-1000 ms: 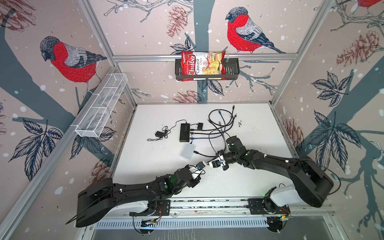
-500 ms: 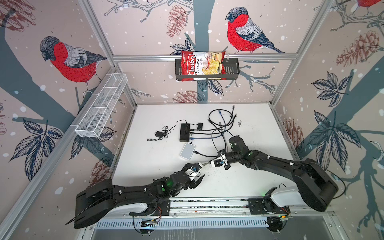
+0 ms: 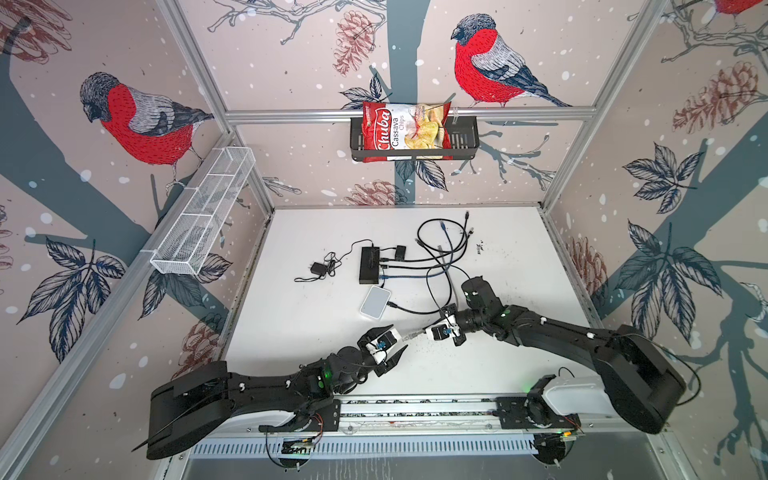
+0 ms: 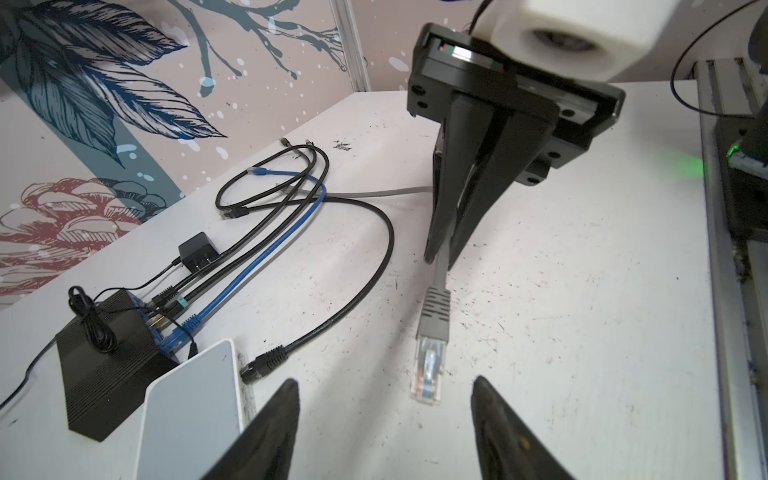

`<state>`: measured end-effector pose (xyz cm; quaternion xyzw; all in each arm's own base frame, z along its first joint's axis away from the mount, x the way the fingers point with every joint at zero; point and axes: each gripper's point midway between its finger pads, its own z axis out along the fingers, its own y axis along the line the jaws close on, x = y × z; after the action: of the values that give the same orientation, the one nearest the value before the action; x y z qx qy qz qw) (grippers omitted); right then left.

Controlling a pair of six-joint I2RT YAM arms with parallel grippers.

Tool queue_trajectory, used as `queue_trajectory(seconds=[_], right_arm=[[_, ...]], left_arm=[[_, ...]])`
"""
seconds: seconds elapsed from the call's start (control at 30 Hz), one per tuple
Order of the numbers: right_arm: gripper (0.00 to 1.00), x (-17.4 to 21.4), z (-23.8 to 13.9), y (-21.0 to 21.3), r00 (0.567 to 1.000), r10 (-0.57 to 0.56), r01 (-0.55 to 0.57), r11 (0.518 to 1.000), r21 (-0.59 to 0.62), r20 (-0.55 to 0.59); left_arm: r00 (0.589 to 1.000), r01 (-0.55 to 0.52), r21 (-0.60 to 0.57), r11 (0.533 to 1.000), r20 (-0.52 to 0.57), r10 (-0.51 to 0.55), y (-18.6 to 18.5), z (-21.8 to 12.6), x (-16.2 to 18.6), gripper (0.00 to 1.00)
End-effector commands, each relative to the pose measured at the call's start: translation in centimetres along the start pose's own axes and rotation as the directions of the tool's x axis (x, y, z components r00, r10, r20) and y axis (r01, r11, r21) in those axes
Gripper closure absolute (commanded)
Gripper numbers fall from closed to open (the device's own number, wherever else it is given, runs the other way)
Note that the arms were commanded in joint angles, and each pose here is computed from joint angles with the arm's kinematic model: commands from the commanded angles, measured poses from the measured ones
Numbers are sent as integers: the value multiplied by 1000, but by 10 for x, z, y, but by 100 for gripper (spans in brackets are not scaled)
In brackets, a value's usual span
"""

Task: Insert the plug into the switch port
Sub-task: 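Hold the grey plug up with the left gripper while the right closes on it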

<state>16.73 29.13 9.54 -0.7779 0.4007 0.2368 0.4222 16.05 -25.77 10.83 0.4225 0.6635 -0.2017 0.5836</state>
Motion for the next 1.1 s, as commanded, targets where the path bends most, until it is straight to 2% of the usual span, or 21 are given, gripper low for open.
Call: queue_trajectory(seconds=[0.0, 0.23, 0.43, 0.73, 0.8, 0.9, 0.97, 1.07], right_arm=[[99, -3, -2, -2, 1000, -7, 7, 1000, 9, 12], [98, -5, -3, -4, 1000, -9, 9, 1000, 14, 16], [98, -7, -3, -4, 1000, -8, 8, 1000, 13, 23], [98, -7, -3, -8, 1000, -3, 3, 1000, 17, 21], [98, -7, -2, -9, 1000, 0, 0, 1000, 15, 19], [93, -5, 1, -11, 1000, 18, -18, 1000, 14, 3], [83, -4, 2, -16, 998, 50, -50, 998, 24, -27], [79, -8, 2, -26, 991, 117, -115, 993, 35, -58]], left_arm=[[998, -33, 34, 999, 45, 32, -5, 3, -12, 39], [997, -54, 48, 997, 53, 51, -6, 7, -12, 50], [996, -73, 48, 996, 54, 71, -3, 11, -13, 66], [996, -86, 114, 990, 27, 83, -13, 16, -8, 91], [996, -87, 120, 989, 18, 85, -14, 17, -6, 93], [996, -93, 124, 988, 10, 92, -15, 19, -5, 95], [995, -101, 124, 987, 2, 101, -15, 19, -3, 95], [993, -116, 126, 985, -25, 120, -15, 20, 1, 95]])
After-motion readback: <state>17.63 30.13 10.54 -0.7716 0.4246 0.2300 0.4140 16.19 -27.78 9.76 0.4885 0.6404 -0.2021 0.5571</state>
